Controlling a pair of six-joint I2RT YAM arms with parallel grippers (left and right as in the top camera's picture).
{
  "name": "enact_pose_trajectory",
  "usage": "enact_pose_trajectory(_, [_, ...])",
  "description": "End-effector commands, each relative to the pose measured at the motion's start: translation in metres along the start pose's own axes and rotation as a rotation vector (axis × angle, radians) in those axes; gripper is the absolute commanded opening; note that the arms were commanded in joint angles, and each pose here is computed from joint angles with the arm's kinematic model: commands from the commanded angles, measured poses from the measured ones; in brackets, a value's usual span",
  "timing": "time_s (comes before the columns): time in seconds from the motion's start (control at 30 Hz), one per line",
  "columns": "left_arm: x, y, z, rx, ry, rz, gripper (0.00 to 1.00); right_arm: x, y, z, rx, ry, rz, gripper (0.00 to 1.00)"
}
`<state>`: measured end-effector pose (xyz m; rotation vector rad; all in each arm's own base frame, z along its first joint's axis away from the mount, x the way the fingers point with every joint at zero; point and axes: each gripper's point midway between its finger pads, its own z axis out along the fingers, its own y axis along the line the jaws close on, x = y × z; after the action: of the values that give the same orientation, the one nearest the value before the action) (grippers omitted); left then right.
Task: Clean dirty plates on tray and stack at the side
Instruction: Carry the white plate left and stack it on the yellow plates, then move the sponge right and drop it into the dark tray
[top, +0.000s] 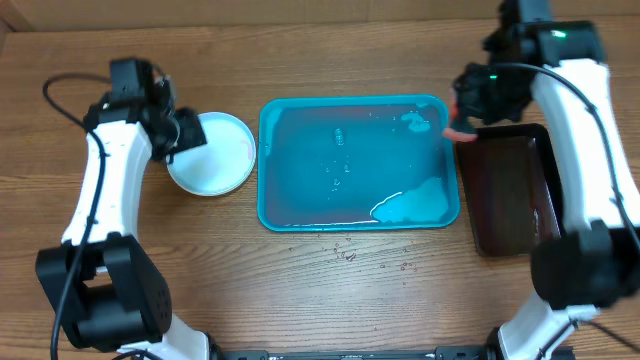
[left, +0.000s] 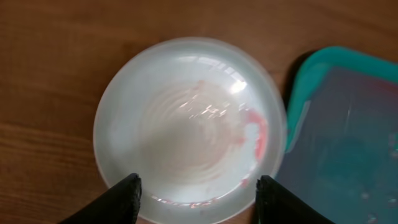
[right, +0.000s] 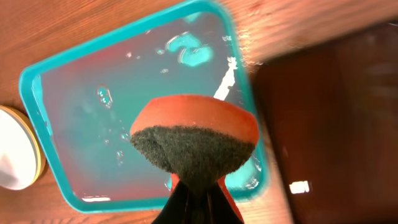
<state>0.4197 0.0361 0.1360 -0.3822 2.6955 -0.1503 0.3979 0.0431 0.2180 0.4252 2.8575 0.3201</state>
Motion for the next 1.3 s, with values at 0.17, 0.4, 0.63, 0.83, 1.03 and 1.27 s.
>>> enact_pose_trajectory(0.17, [-0.017, -0.109, -0.059, 0.094, -0.168, 0.263, 0.74, 0.013, -0.083, -0.058, 0.181, -0.065, 0.18, 0.04])
enact_pose_trajectory(0.4, [0.014, -0.174, -0.044, 0.165, -0.132, 0.402, 0.78, 0.022, -0.135, -0.018, 0.226, 0.013, 0.248, 0.04])
enact_pose_trajectory(0.63, [0.037, -0.198, -0.021, 0.18, -0.067, 0.455, 0.78, 0.036, -0.159, 0.061, 0.228, 0.037, 0.263, 0.04])
enact_pose_trajectory(0.83, [0.047, -0.208, -0.017, 0.189, -0.05, 0.482, 0.78, 0.052, -0.156, 0.115, 0.134, 0.037, 0.265, 0.1])
enact_pose_trajectory(1.03, [0.047, -0.213, -0.021, 0.195, -0.057, 0.49, 0.79, 0.053, -0.146, 0.115, 0.074, 0.051, 0.268, 0.25])
enact_pose_trajectory(1.27, [0.022, -0.223, -0.064, 0.208, -0.117, 0.546, 0.8, 0.033, -0.127, 0.065, 0.048, 0.028, 0.257, 0.31])
